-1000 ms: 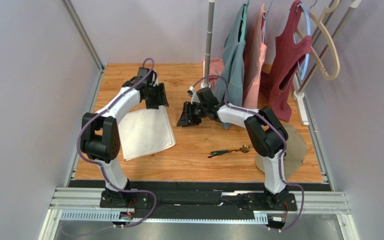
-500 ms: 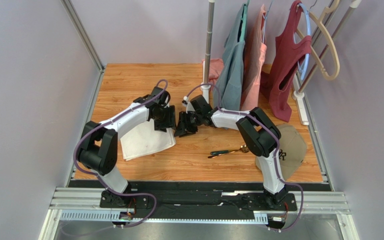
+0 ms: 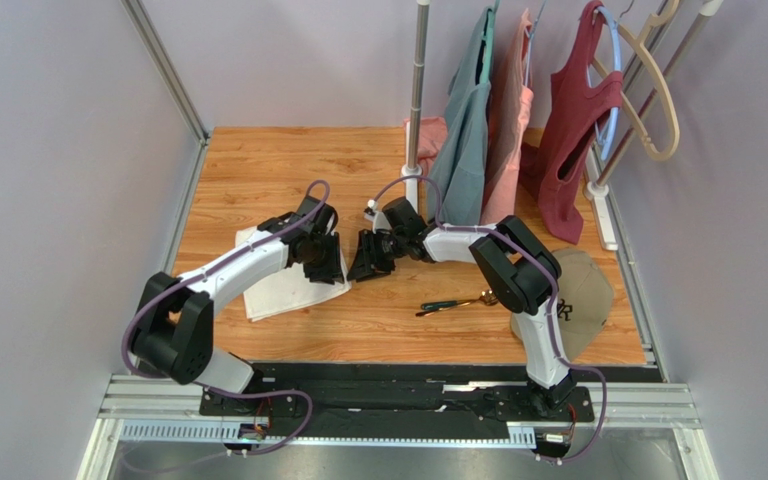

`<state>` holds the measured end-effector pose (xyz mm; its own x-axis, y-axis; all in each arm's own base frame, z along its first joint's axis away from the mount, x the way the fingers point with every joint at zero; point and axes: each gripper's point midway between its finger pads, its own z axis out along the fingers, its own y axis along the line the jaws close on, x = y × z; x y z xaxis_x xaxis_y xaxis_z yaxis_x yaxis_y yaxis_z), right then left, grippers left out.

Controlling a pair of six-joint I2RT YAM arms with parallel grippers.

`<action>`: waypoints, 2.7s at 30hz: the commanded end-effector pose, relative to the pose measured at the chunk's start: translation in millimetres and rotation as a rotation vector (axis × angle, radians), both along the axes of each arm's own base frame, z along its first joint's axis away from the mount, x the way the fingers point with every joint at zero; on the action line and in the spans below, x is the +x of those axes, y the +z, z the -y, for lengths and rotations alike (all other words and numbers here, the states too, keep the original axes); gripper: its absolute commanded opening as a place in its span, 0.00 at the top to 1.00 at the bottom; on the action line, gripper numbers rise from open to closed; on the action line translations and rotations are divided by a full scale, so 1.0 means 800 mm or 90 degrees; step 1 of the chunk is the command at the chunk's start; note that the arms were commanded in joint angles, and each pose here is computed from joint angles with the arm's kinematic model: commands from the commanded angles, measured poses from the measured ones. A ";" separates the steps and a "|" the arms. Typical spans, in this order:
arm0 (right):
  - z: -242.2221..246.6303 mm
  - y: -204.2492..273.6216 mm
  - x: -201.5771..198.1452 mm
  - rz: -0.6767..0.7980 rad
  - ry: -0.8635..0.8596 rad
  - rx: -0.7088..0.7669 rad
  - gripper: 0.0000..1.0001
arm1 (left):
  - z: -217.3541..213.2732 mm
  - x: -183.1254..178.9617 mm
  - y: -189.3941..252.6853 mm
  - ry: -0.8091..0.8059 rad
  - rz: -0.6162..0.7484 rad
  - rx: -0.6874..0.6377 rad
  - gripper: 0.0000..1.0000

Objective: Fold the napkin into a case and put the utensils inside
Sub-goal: Smooth out the lower triangle-folded napkin at the center of the board.

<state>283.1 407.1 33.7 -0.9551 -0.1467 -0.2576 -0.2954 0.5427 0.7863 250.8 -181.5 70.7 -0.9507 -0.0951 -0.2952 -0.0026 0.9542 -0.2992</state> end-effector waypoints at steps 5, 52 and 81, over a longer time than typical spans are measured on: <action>-0.019 -0.007 0.007 0.012 0.006 0.004 0.64 | 0.010 0.010 0.009 0.002 0.036 -0.028 0.57; -0.015 -0.013 0.006 -0.007 -0.002 0.010 1.00 | 0.029 0.030 -0.032 -0.068 -0.015 0.078 1.00; 0.048 0.009 0.065 0.148 -0.012 -0.186 0.80 | 0.004 0.034 0.110 -0.024 0.110 -0.067 0.23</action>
